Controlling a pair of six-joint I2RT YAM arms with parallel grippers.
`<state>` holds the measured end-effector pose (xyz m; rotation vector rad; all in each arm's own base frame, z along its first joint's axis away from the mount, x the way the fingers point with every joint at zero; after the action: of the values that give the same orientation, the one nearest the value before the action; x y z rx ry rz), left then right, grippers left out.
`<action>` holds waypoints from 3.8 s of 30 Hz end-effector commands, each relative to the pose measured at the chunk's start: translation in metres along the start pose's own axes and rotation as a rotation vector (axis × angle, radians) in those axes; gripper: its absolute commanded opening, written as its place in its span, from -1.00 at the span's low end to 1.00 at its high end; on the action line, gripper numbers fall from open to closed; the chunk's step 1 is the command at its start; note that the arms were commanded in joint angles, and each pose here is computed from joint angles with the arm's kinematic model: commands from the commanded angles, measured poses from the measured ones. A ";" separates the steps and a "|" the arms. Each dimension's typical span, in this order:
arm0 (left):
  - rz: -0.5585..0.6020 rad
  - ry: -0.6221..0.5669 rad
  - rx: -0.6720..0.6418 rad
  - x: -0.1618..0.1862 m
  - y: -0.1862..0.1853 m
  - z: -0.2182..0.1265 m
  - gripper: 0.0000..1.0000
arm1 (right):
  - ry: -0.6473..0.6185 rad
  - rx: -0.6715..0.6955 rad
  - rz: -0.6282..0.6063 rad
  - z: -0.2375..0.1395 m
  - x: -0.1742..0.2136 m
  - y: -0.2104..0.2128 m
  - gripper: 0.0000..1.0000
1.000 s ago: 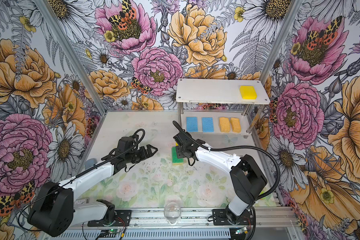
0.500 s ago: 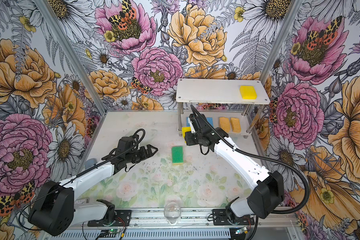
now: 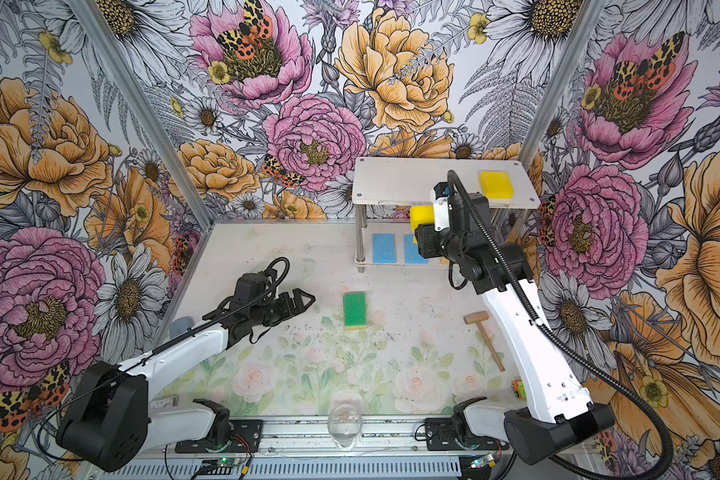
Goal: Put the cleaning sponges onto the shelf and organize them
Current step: 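Lift the yellow-green sponge and carry it up over the top shelf, then lower the sponge onto the top shelf beside the first yellow sponge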
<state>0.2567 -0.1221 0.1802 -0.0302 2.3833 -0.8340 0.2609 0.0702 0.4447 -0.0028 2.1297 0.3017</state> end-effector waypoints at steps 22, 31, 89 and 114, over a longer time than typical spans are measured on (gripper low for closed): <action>0.011 -0.039 0.013 -0.004 -0.005 -0.014 0.98 | -0.090 0.159 0.065 0.055 -0.100 -0.102 0.09; 0.009 -0.042 0.005 -0.005 -0.004 -0.014 0.98 | -0.042 0.140 0.081 0.084 -0.101 -0.113 0.08; 0.011 -0.024 0.017 -0.005 -0.003 -0.005 0.98 | -0.003 0.156 0.114 0.120 -0.099 -0.126 0.50; 0.010 -0.028 0.014 -0.003 -0.002 -0.007 0.98 | 0.000 0.148 0.107 0.123 -0.099 -0.124 0.61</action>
<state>0.2556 -0.1217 0.1825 -0.0304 2.3840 -0.8338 0.4317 -0.0369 0.4288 0.2087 2.1810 0.2025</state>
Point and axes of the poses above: each gripper's point midway between its finger pads, its own z axis out along the fingers, its own y axis along the line the jaws close on, x = y × z, the point moved 10 cm from there along -z, back along the fingers, and after that the axes turned 10 degrees about z, right-handed, at the moved point
